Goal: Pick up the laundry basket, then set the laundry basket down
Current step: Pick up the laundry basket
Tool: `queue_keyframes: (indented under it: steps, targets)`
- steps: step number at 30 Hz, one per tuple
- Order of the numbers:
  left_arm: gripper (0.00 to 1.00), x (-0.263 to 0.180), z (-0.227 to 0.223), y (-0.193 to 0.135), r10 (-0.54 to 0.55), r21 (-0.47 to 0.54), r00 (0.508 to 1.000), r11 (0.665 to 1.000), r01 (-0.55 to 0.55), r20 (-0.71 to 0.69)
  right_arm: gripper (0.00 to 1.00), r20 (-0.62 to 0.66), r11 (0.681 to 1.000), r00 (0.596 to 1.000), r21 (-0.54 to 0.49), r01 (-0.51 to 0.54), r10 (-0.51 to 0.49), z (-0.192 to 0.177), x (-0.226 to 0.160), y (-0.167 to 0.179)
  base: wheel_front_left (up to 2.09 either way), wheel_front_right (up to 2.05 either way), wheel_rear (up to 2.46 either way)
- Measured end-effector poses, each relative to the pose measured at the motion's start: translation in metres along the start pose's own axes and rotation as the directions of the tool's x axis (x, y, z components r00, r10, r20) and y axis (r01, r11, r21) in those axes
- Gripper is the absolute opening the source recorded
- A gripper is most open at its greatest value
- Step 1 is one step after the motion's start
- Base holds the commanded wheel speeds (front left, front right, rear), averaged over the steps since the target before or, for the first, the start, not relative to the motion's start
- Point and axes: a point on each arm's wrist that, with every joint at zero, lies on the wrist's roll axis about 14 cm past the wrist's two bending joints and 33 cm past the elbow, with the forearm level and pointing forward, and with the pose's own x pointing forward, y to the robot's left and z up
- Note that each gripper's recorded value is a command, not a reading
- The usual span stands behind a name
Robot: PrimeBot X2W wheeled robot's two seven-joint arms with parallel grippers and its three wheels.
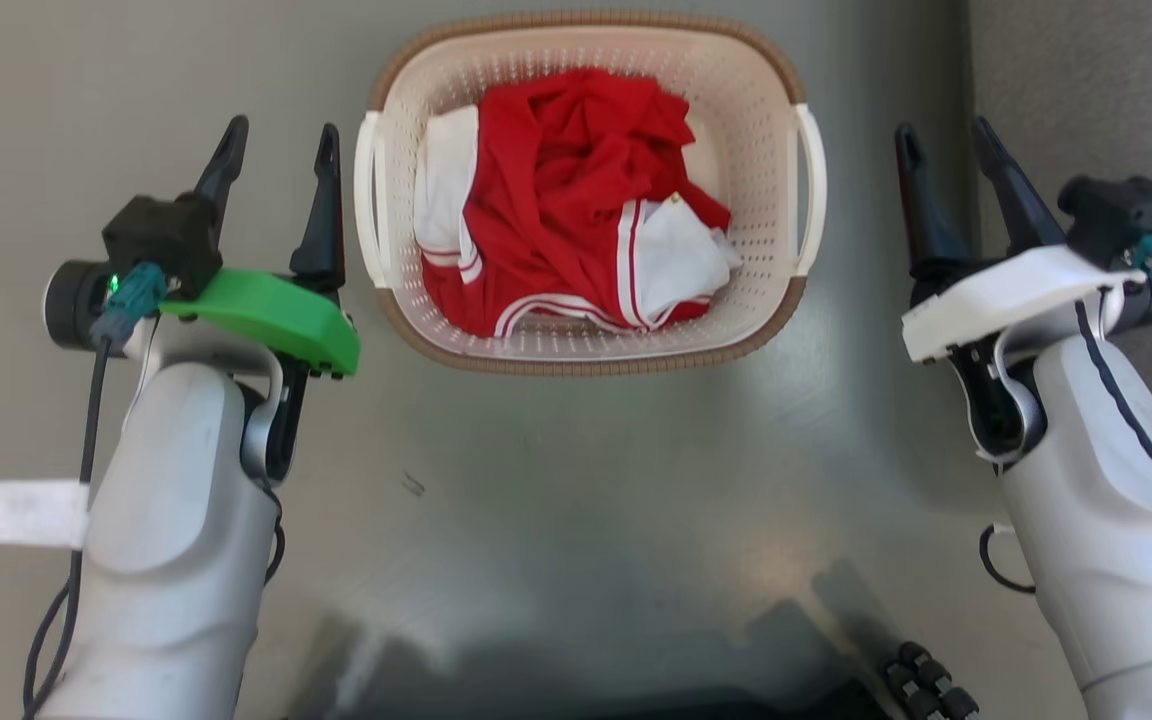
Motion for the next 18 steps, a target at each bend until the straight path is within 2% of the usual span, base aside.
queue_keyframes:
  steps: [18]
  targets:
    - [1.00, 0.047, -0.077, 0.015, -0.012, -0.039, 0.982, 0.999, 0.005, -0.191, 1.00, -0.181, 0.999, 0.983, -0.003, -0.037, 0.036, -0.070, 0.050, 0.000, 0.00, 0.00, 0.00]
